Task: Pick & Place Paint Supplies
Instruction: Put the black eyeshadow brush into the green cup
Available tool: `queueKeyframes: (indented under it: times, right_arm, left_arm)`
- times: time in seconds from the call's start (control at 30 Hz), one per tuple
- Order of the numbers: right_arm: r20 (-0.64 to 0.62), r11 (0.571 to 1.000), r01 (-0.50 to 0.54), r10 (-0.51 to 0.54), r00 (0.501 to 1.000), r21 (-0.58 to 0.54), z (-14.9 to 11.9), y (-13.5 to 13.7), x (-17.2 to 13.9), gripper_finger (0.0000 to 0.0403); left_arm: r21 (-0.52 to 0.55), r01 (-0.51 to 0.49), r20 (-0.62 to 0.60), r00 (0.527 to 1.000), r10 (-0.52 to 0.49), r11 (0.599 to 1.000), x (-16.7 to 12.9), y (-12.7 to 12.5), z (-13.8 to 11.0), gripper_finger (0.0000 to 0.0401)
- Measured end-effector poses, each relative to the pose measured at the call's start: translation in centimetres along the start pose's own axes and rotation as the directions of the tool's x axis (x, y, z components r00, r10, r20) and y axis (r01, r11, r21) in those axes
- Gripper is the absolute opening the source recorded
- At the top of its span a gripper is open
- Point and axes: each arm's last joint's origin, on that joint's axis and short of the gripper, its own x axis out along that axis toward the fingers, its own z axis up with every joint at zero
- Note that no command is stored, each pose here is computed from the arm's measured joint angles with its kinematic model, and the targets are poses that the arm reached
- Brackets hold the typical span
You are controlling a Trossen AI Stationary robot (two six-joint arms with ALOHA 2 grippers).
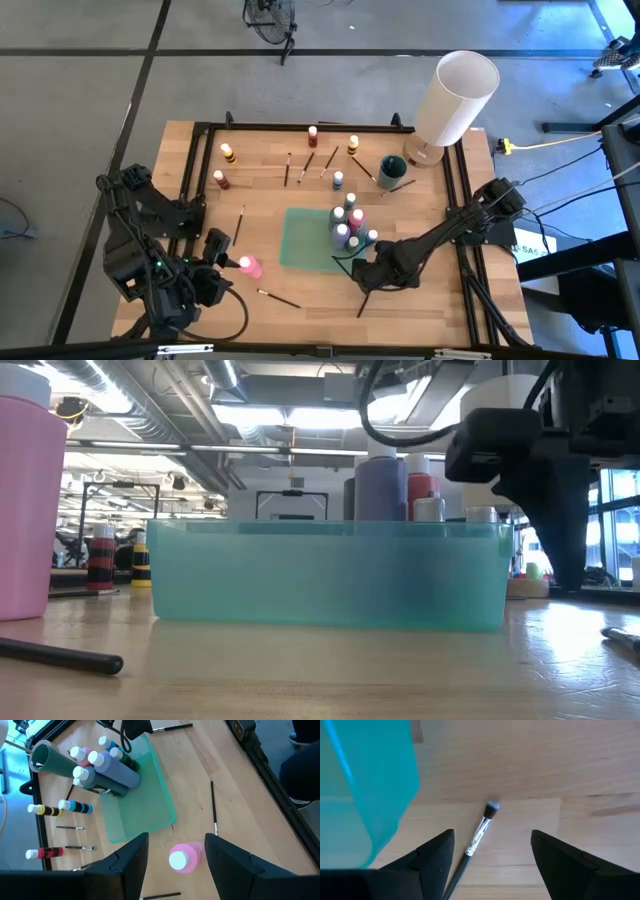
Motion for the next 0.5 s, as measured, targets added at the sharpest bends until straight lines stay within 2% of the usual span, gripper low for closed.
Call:
queueKeyframes:
  times: [0.27,0.5]
  right_arm:
    - [0.0,0.998,0.066,-0.066,0.998,0.002,-0.1,0.1,1.8,0.0268]
    - [-0.004,0.997,0.07,-0.07,0.998,-0.014,-0.1,0.1,2.0,0.0268]
  left_arm:
    - [0.004,0.002,0.001,1.0,-0.002,1.0,-0.1,-0.1,0.0,0.019]
    - [0.004,0.002,0.001,1.0,-0.002,1.0,-0.1,-0.1,0.0,0.019]
